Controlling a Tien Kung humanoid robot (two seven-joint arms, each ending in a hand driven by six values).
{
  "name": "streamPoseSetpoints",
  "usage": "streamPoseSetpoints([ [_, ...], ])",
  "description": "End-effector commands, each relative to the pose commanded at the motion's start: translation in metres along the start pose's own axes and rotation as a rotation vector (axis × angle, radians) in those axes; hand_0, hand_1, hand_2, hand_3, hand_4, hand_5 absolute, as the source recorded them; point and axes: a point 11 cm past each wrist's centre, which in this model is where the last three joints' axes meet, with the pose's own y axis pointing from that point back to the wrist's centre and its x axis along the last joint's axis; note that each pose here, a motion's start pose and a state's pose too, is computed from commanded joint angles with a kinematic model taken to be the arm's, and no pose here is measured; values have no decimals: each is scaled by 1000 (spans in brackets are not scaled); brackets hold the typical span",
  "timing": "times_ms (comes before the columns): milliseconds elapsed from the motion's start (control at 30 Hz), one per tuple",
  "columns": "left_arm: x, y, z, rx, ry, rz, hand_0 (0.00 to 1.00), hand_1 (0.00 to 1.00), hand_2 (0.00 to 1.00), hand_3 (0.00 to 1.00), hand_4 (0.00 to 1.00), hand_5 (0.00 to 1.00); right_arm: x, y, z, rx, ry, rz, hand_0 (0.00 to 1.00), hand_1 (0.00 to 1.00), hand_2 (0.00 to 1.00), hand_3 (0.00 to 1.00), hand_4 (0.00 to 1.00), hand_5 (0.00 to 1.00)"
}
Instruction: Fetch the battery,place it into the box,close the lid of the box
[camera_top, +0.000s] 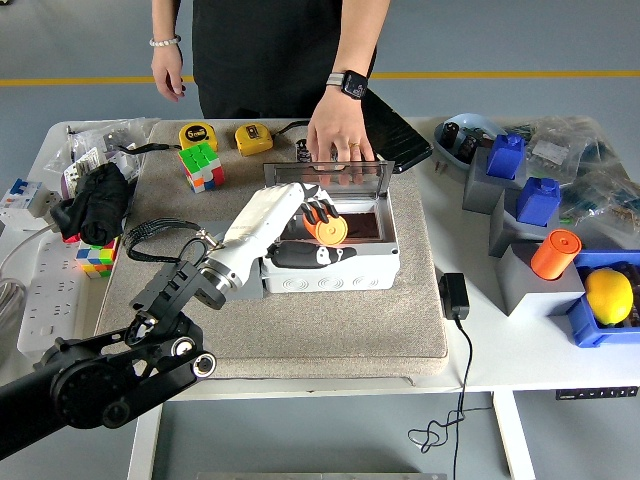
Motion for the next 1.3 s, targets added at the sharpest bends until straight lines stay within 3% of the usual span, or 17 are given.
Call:
streamPoseSetpoints([
  [167,-9,-11,21,-45,74,-30,223,443,487,496,986,443,0,0,1,-1,4,-2,588,576,543,533,894,446],
  [467,-37,-21,40,-66,167,-119,230,445,492,499,982,441,0,0,0,-1,11,-4,587,576,543,532,894,444],
  [600,-31,-19,42,-73,171,-111,230,445,492,499,982,441,-2,0,-2,5,10,-5,587,576,543,532,894,444],
  [800,1,-10,30,-66,164,-24,229,449,492,497,980,441,-1,0,-1,2,-2,-5,588,576,542,532,893,443],
  [867,10,-4,15,-31,141,-5,229,452,492,499,977,441,0,0,0,2,0,-3,588,576,542,532,893,443],
  [1067,10,12,-21,61,94,-14,228,453,493,498,975,438,-1,0,1,0,1,-3,588,576,541,532,893,441],
  [1300,-2,14,-25,77,91,-48,229,454,494,501,971,437,-2,0,0,0,7,-4,588,576,542,532,893,439],
])
